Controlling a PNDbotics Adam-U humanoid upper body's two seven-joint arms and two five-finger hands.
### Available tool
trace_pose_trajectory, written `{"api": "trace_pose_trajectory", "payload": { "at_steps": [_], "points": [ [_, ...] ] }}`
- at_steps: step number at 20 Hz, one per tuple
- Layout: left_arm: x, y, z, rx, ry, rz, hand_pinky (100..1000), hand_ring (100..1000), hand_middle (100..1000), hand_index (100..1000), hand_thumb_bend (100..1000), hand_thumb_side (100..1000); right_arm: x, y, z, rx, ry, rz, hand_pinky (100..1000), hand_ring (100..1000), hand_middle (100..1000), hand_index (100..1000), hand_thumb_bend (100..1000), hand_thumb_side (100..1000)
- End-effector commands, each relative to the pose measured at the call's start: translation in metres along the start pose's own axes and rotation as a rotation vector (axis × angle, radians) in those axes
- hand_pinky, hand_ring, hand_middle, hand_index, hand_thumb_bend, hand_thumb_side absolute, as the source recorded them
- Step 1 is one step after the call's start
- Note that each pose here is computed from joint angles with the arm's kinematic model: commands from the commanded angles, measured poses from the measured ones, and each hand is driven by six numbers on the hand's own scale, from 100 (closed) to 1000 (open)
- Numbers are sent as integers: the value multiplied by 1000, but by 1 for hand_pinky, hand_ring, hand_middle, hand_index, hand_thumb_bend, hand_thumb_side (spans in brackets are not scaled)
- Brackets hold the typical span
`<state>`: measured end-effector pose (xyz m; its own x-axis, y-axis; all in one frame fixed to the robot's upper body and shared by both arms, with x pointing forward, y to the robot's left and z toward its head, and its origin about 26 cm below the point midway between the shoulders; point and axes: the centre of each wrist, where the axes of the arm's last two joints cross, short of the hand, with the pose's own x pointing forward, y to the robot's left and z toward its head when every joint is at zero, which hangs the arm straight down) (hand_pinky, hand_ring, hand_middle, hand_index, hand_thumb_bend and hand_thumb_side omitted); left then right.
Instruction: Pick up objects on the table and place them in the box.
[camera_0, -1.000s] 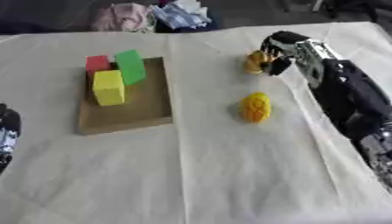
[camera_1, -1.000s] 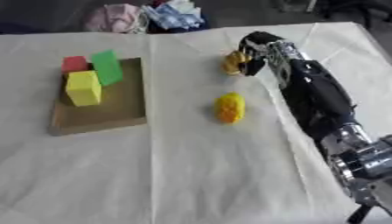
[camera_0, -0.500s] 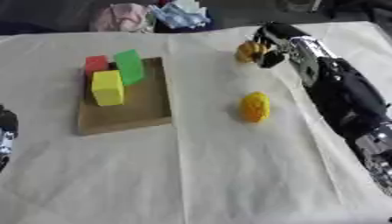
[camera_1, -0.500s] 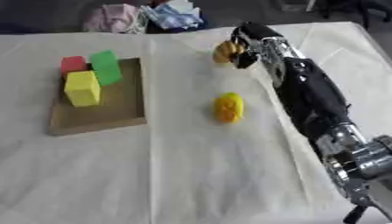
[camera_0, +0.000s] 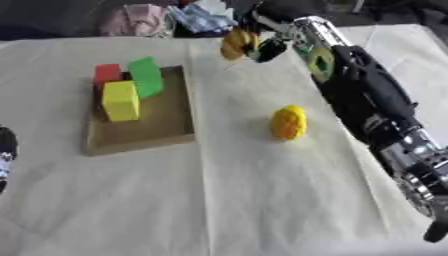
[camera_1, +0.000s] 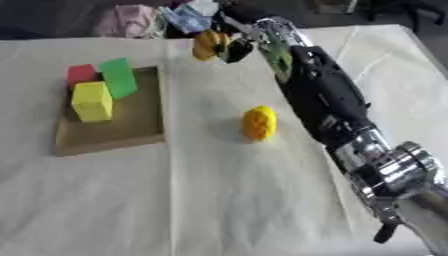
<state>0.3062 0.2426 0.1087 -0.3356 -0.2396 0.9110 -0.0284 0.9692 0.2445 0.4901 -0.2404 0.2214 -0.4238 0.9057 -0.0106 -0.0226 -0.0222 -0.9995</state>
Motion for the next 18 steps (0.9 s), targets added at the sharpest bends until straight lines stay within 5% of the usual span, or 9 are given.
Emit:
{"api": "trace_pose_trajectory", "payload": {
  "at_steps": [1,18],
  "points": [
    [6,2,-2,-2,-26,-7,708,701,697,781,336,506,23,-14,-11,-3,-69,48,688,618,456,525,100,100],
    [7,-2,-3,-19,-30,6,708,702,697,782,336,506,99,23,-48,86,-211,72,684,616,458,529,100,100]
  ]
}}
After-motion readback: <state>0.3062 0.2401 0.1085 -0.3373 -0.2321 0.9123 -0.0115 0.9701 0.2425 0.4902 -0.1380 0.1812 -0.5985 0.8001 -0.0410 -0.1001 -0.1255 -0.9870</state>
